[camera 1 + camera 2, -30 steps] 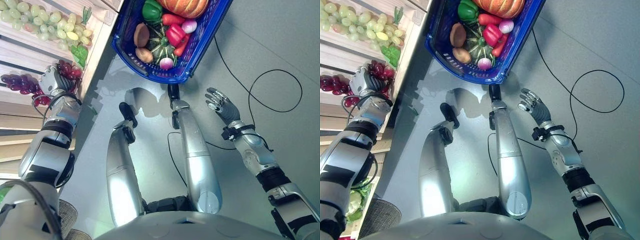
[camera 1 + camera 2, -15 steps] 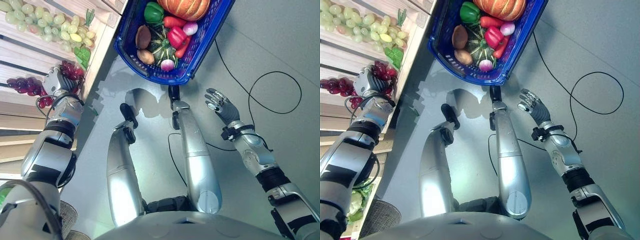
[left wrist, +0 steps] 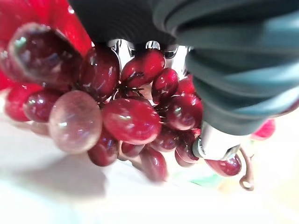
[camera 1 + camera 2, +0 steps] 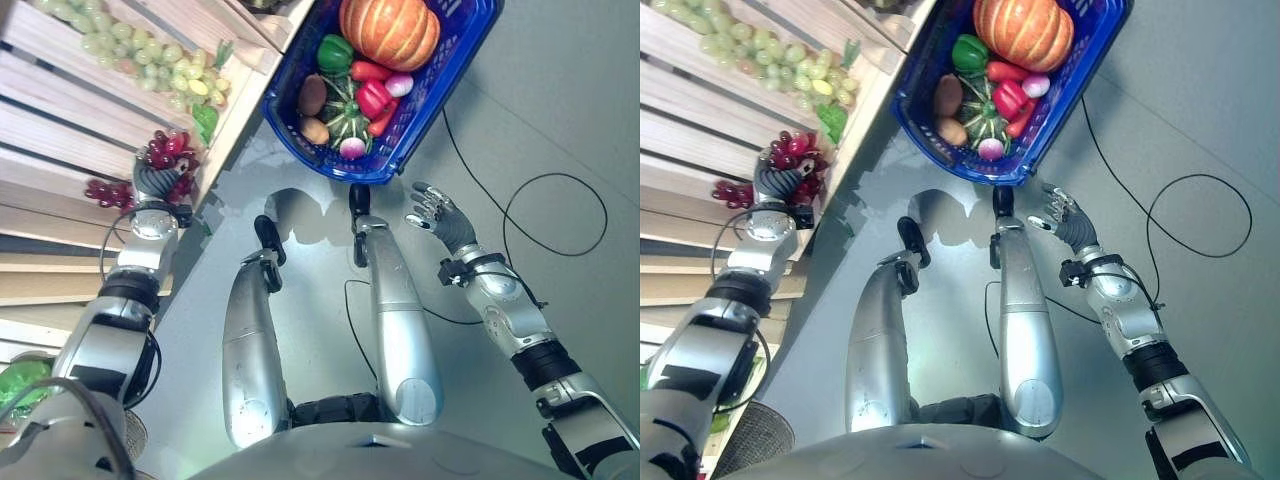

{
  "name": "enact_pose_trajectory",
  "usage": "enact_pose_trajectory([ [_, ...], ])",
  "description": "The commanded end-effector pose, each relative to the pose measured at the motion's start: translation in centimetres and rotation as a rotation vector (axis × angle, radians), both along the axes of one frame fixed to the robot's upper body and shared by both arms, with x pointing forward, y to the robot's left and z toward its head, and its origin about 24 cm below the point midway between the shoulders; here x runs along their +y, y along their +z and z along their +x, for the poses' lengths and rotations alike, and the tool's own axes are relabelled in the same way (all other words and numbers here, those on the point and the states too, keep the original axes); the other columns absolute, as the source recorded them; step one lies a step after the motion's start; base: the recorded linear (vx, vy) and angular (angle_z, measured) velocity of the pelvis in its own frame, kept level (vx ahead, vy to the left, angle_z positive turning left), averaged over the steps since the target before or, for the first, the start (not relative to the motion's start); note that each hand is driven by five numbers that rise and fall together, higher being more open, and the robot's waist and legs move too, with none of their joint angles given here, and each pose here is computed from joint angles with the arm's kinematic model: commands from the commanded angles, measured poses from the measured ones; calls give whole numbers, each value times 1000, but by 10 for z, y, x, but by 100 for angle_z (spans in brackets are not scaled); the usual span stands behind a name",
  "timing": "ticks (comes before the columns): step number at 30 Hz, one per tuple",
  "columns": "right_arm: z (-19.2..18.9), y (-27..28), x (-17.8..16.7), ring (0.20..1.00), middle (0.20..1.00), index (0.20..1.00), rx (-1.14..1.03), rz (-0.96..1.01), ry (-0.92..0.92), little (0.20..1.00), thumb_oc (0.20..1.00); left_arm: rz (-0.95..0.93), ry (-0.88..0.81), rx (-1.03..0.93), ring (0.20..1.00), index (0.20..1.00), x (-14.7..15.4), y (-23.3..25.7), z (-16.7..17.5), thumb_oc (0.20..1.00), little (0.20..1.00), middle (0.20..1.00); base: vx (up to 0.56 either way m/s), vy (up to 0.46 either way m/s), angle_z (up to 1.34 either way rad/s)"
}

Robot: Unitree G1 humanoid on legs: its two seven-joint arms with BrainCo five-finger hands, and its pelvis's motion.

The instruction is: Pick up fruits and vegetables into the basket

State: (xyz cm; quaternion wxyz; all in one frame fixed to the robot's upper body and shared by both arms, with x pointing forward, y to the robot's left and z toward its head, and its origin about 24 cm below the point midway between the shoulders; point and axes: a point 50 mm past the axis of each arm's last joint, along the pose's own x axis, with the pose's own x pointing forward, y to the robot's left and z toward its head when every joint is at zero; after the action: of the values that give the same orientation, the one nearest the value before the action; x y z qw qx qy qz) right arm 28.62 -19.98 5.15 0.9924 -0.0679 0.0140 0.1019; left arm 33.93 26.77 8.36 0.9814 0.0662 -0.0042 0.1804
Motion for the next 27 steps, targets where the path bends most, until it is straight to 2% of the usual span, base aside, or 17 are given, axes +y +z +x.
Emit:
enact_pose_trajectory([
  [1,-12,-1,7,1000,1000,1000,-14,-53,-3,1000,1000,-212,-145,-116,200,200,-21,-3,-7,200,200,200,16,16,12],
  [5,-9,2,4,1000,1000,1000,-22,-166,-47,1000,1000,-294,-225,-212,200,200,-29,16,-8,200,200,200,20,20,9],
  [12,2,22,5,1000,1000,1000,-145,-405,-82,1000,1000,-274,-313,-372,200,200,-37,57,-14,200,200,200,3,3,0],
  [13,6,31,9,1000,1000,1000,-202,-487,-77,1000,1000,-265,-349,-416,200,200,-42,68,-17,200,200,200,0,0,0],
  [16,14,44,17,1000,1000,1000,-263,-560,-80,1000,1000,-256,-401,-464,200,200,-50,80,-19,200,200,200,0,0,0],
  [27,37,80,47,1000,1000,1000,-378,-642,-106,1000,1000,-105,-541,-604,200,200,-78,122,-25,200,200,200,-15,-13,2],
])
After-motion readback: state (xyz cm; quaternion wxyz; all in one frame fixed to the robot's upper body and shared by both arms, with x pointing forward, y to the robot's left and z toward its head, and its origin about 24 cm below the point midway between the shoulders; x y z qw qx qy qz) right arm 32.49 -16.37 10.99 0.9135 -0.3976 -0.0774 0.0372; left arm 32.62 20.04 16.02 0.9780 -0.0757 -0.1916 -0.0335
